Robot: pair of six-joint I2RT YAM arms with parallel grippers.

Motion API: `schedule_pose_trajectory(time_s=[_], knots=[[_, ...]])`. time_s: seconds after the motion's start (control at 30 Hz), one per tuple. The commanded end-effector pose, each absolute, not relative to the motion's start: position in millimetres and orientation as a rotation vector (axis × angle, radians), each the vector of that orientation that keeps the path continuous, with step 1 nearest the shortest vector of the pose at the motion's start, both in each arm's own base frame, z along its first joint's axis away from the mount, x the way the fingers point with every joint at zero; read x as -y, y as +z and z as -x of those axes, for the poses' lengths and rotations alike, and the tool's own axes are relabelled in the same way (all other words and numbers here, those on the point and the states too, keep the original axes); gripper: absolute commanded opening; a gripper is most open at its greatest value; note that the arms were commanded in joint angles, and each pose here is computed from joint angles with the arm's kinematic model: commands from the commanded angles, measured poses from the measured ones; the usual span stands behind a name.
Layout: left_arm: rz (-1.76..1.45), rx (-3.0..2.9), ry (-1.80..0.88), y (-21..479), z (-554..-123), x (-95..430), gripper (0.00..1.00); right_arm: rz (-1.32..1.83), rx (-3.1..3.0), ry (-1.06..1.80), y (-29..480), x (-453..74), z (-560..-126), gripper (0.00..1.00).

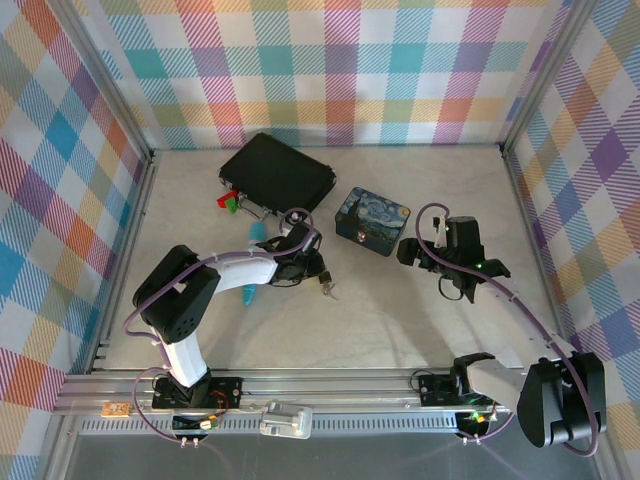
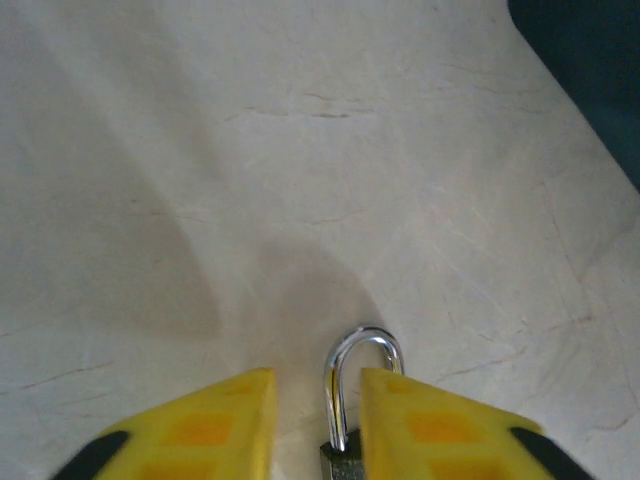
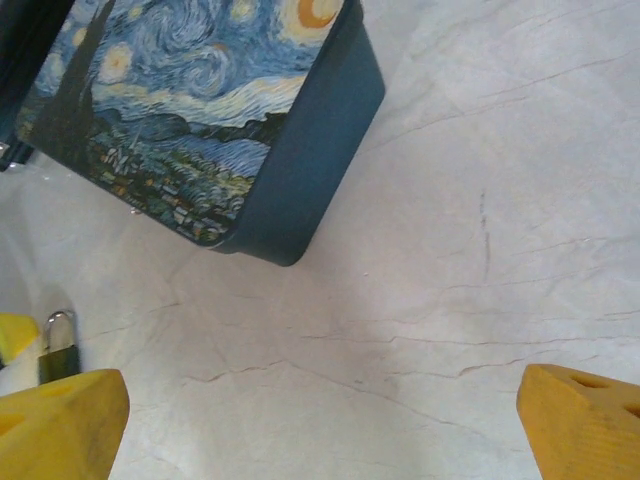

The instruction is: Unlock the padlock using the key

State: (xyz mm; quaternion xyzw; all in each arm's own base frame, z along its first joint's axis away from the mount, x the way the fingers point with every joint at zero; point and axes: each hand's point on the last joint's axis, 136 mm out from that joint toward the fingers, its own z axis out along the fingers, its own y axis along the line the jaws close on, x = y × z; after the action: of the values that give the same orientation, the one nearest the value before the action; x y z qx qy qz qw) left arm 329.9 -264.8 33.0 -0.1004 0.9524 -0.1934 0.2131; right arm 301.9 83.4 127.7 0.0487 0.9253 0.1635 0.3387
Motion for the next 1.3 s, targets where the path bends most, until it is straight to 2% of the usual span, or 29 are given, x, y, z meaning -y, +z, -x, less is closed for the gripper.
schedule_pose_trajectory(time_s=[0.0,0.33,0.43,0.53,0.7,1.0,1.27], knots=[[0.305,-2.622,-0.503,39,-333,255,0.36,-0.102,-2.391,0.339,131,-72,-310,0.99],[0.26,-2.506,-0.374,96,-344,215,0.61,-0.118,-2.308,0.177,123,-47,-340,0.99],[0.245,-2.451,-0.258,120,-347,185,0.71,-0.121,-2.261,0.127,120,-36,-352,0.99],[0.26,-2.363,-0.112,148,-347,148,0.87,-0.134,-2.233,0.063,118,-23,-361,0.99],[0.332,-2.223,0.079,180,-339,81,1.0,-0.1,-2.216,0.015,100,-17,-374,0.99],[0.444,-1.953,0.474,195,-317,-19,1.0,0.001,-1.996,-0.02,105,-19,-403,0.99],[0.561,-1.892,0.611,153,-298,-59,1.0,-0.055,-1.946,0.084,91,-7,-396,0.99]])
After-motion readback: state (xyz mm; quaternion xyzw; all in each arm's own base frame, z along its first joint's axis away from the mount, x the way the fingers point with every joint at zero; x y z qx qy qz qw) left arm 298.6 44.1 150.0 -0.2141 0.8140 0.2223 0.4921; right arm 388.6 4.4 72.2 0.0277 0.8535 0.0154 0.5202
